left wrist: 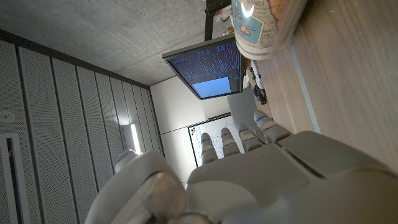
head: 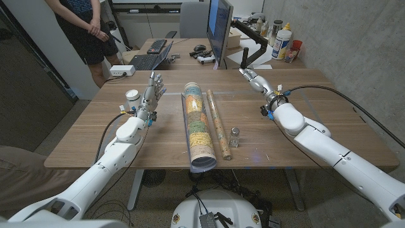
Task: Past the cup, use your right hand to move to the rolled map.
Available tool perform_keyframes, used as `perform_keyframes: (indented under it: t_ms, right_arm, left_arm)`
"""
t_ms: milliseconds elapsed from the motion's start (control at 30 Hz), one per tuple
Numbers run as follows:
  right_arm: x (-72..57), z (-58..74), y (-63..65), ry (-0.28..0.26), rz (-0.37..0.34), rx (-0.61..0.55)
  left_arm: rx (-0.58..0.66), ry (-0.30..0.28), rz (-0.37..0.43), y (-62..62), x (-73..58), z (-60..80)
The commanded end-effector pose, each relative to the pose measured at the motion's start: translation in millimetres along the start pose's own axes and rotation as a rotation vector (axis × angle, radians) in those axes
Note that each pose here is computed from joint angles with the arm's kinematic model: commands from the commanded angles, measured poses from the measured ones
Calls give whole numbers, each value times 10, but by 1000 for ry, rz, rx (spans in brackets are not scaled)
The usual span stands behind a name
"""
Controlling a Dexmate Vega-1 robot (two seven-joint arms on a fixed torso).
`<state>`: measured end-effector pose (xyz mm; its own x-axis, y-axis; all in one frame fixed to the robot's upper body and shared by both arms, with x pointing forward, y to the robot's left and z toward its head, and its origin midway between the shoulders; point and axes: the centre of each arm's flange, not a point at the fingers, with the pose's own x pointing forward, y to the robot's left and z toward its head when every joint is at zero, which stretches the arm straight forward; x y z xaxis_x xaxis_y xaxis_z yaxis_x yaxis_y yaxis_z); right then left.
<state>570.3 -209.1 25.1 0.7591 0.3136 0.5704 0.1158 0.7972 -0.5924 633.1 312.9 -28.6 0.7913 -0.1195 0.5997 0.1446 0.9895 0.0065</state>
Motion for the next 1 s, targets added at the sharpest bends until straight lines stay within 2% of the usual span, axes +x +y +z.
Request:
perform_keyframes:
  t_ms: [33,600,1000]
  right_arm:
    - [-13,156,63,-10,35,-100]
    - [100,374,128,-12,142,-252]
    - [137,459,224,-54,163,-292]
  left_arm:
    - [-2,11,4,-3,-45,-47]
    - [-6,29,10,2,-87,-106]
    - [-2,29,6,-14,-78,-108]
